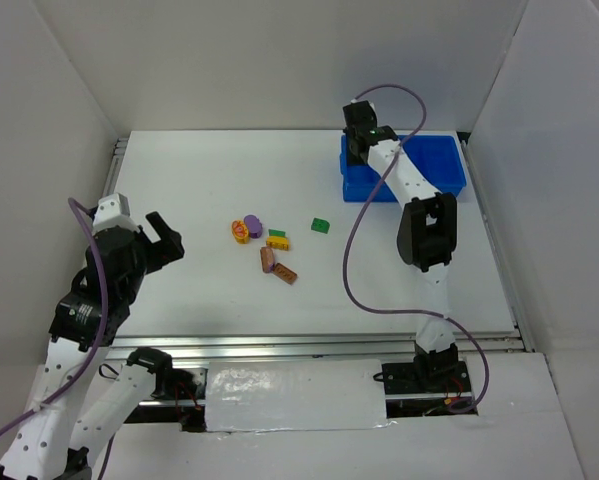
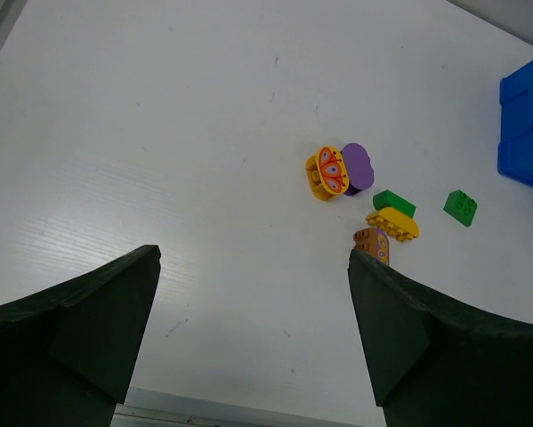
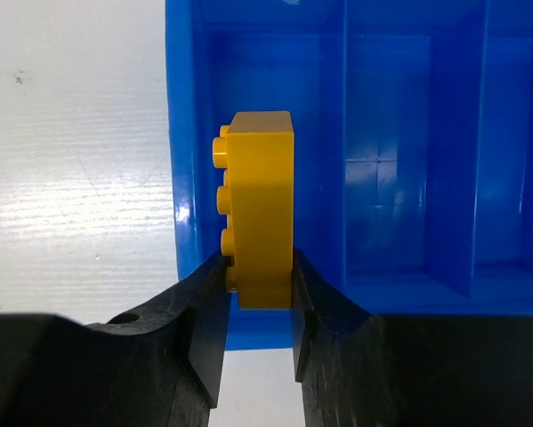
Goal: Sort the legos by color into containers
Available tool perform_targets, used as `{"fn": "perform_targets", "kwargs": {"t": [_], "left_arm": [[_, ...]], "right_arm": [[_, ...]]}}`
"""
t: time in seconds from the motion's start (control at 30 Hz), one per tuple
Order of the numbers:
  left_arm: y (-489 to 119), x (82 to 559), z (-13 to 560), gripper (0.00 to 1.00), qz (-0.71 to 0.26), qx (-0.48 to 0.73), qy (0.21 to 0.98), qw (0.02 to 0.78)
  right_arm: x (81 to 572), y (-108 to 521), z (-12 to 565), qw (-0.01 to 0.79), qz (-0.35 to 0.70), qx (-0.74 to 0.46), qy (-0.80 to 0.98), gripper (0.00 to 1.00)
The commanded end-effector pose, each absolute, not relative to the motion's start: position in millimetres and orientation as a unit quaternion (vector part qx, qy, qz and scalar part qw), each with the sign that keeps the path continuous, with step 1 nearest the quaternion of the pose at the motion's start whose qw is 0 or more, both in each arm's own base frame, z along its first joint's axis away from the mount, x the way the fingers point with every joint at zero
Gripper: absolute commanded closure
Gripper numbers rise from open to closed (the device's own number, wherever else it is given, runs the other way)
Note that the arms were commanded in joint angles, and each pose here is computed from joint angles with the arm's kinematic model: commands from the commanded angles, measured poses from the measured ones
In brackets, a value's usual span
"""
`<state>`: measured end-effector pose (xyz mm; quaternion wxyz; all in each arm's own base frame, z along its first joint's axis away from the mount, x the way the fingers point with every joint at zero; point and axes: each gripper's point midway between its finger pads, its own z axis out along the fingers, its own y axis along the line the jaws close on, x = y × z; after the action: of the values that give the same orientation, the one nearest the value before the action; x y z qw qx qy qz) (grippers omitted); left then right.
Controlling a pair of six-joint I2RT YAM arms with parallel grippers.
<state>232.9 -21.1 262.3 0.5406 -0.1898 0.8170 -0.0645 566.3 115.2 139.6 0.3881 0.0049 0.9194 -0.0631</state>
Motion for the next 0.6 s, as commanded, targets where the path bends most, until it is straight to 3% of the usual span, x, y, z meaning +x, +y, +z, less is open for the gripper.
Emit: {"fn": "perform_targets", "kwargs": {"t": [0.0, 0.03, 0.07, 0.1, 0.23, 0.57], "left_arm": [[-25, 238, 267, 0.00, -0.069, -0.177, 0.813, 0.550], [-25, 239, 267, 0.00, -0.070, -0.177, 0.813, 0.551], [-26, 239, 267, 0.01, -0.071, -0.176, 0.813, 0.551], [-26, 239, 266, 0.00, -0.070, -0.176, 0.814, 0.549], [-26, 240, 265, 0.00, -0.068, -0.177, 0.816, 0.547], [-35, 253, 250, 0.01, -0.072, -0.189, 0.838, 0.507]], "right_arm": [[576, 115, 142, 0.399, -0.068, 0.001, 0.915, 0.82], [577, 114, 142, 0.399, -0.068, 0.003, 0.915, 0.73], [576, 114, 140, 0.398, -0.071, 0.005, 0.915, 0.32], [577, 112, 140, 0.399, -0.073, 0.007, 0.914, 0.24], [578, 112, 161, 0.419, -0.069, 0.017, 0.905, 0.14], [540, 132, 284, 0.492, 0.044, 0.043, 0.868, 0.14]]}}
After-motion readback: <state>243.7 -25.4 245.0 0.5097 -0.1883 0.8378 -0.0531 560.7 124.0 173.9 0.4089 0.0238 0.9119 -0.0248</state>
